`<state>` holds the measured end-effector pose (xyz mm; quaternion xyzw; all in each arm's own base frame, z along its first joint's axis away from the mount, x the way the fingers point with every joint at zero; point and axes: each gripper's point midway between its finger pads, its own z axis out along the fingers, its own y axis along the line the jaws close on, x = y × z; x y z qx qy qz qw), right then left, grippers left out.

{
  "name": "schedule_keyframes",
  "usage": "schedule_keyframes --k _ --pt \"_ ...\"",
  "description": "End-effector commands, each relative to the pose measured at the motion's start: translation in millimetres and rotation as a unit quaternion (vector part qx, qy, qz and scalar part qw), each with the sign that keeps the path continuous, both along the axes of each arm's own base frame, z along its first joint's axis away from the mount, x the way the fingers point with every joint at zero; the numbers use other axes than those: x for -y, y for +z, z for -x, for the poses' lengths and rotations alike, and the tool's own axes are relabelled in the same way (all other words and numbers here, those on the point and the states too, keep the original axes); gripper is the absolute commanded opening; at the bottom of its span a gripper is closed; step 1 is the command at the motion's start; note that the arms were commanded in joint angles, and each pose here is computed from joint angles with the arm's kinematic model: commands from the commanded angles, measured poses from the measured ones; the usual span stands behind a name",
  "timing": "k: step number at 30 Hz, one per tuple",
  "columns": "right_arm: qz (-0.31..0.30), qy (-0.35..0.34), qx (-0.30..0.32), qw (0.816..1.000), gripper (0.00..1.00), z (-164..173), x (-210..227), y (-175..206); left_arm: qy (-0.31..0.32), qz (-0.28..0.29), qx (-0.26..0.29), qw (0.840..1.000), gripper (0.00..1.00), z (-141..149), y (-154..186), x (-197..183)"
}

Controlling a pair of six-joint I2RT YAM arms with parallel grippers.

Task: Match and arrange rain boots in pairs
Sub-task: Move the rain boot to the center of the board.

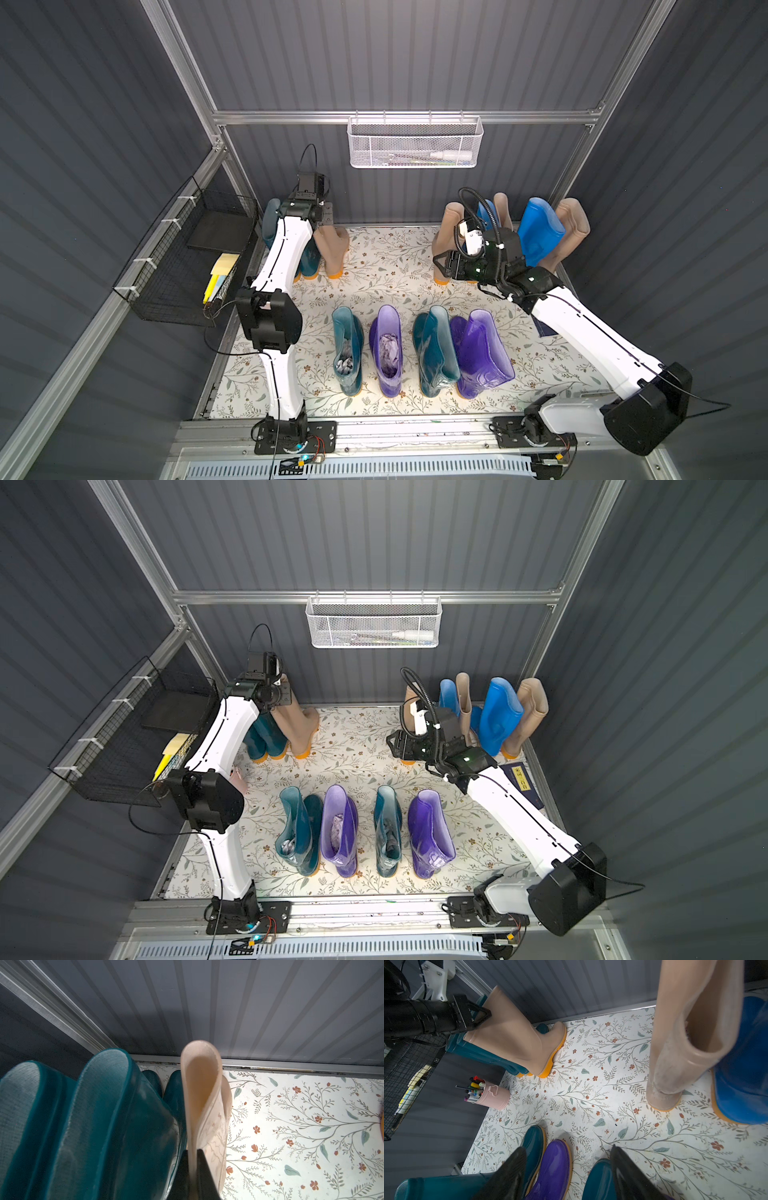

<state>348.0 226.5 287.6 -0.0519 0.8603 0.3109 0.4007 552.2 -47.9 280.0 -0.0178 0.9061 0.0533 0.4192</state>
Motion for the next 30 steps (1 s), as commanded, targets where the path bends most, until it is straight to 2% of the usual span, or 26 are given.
schedule_keyframes --k 1,11,12,13,21,28,30 --pt "-0.005 -0.001 0.014 1.0 0.67 -1 -1 13 0.025 0.026 0.078 0.996 0.0 5 53 -5" --pt "0.001 -0.001 0.012 1.0 0.67 1 1 10 0.029 0.047 0.075 0.996 0.0 6 46 -2" --pt "0.002 -0.002 0.013 1.0 0.68 1 1 10 0.026 0.049 0.072 0.996 0.03 5 44 -1" --pt "0.002 -0.002 0.013 1.0 0.68 1 2 10 0.022 0.05 0.068 0.996 0.1 5 42 1" --pt "0.012 -0.014 0.022 1.0 0.68 -1 7 12 0.012 0.06 0.061 0.996 0.32 6 41 6" --pt "0.03 -0.014 0.042 0.999 0.7 -4 10 25 -0.003 0.071 0.066 0.995 0.43 6 51 12" --pt "0.039 -0.016 0.052 0.998 0.7 -5 13 31 -0.013 0.078 0.072 0.994 0.5 7 58 16"
